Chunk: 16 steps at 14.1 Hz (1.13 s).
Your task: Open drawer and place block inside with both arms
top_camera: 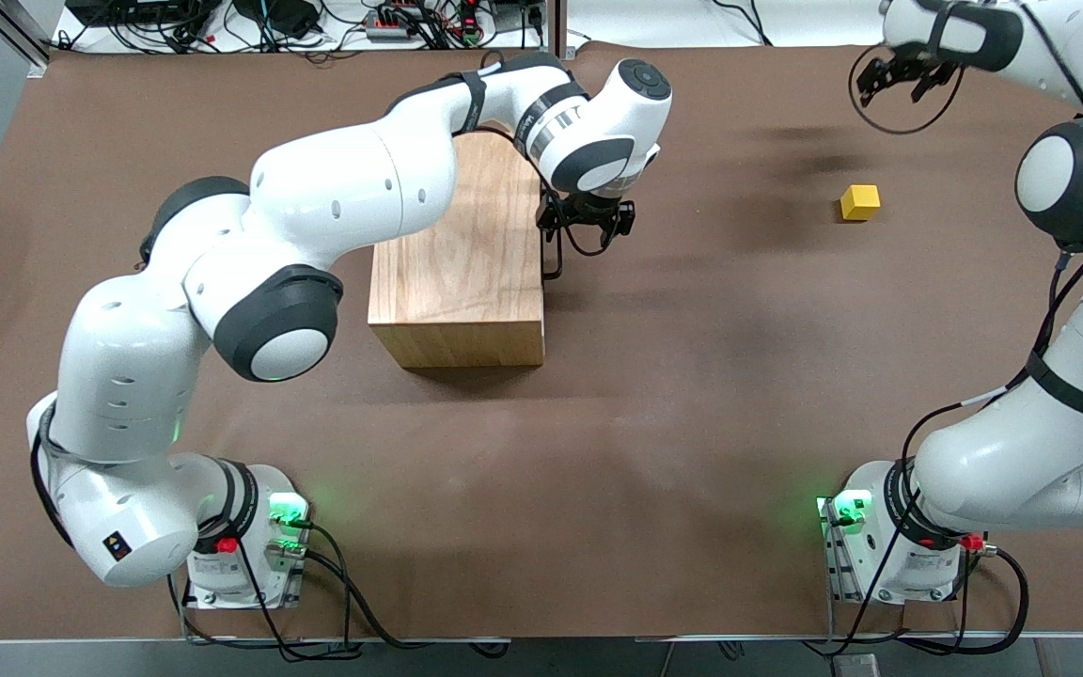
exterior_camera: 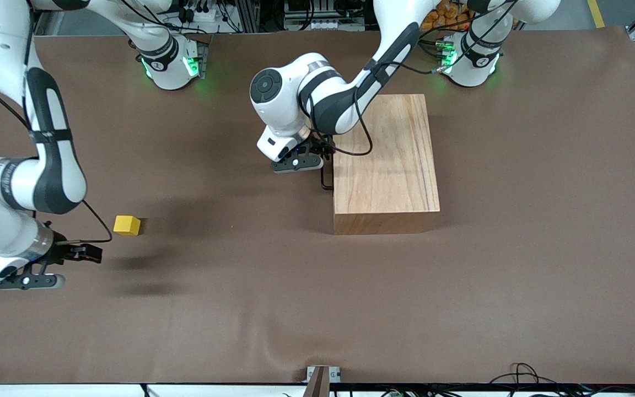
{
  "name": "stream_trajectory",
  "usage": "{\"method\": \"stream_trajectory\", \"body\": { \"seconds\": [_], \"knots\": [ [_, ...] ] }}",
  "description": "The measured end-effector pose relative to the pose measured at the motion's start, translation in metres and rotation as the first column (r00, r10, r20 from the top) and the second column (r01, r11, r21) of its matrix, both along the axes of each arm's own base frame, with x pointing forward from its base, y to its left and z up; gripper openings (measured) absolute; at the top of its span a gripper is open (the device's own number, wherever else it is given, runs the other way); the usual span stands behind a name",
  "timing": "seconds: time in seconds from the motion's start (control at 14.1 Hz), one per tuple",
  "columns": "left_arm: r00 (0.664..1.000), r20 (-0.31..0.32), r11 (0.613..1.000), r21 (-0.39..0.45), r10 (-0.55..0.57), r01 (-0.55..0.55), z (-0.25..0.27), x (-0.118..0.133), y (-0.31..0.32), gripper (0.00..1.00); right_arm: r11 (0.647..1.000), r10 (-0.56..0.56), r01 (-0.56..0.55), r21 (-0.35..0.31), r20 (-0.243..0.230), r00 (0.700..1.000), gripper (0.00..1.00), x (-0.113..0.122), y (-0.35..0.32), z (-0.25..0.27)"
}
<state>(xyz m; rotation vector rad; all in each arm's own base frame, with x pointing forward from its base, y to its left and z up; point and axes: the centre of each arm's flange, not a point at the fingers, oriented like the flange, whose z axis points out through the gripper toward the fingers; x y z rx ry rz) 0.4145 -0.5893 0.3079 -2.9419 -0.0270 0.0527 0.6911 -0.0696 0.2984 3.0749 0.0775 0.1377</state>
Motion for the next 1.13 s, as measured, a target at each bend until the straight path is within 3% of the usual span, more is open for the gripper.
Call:
{"method": "stream_trajectory", "body": {
  "seconds": [0.21,0.28,0.71,1.13],
  "knots": [
    [1.0,0.008,1.0,-0.011,-0.003,0.003,0.001,0.002,-0.001,1.0,1.0,0.015,-0.014,-0.007,0.114,0.993,1.0,-0.018,0.003,-0.052],
    [1.0,0.016,1.0,-0.024,-0.005,0.005,0.001,0.003,-0.002,1.0,1.0,0.017,-0.016,-0.008,0.128,0.992,1.0,-0.024,0.003,-0.062],
    [0.999,0.04,0.998,-0.062,-0.006,0.009,-0.008,0.009,-0.007,1.0,0.997,0.071,-0.068,-0.031,0.123,0.99,1.0,-0.031,-0.02,-0.068],
    [0.998,0.064,0.993,-0.113,-0.016,0.023,-0.001,0.007,-0.017,1.0,0.995,0.094,-0.092,-0.022,0.083,0.992,1.0,-0.041,-0.03,-0.09]
  ]
}}
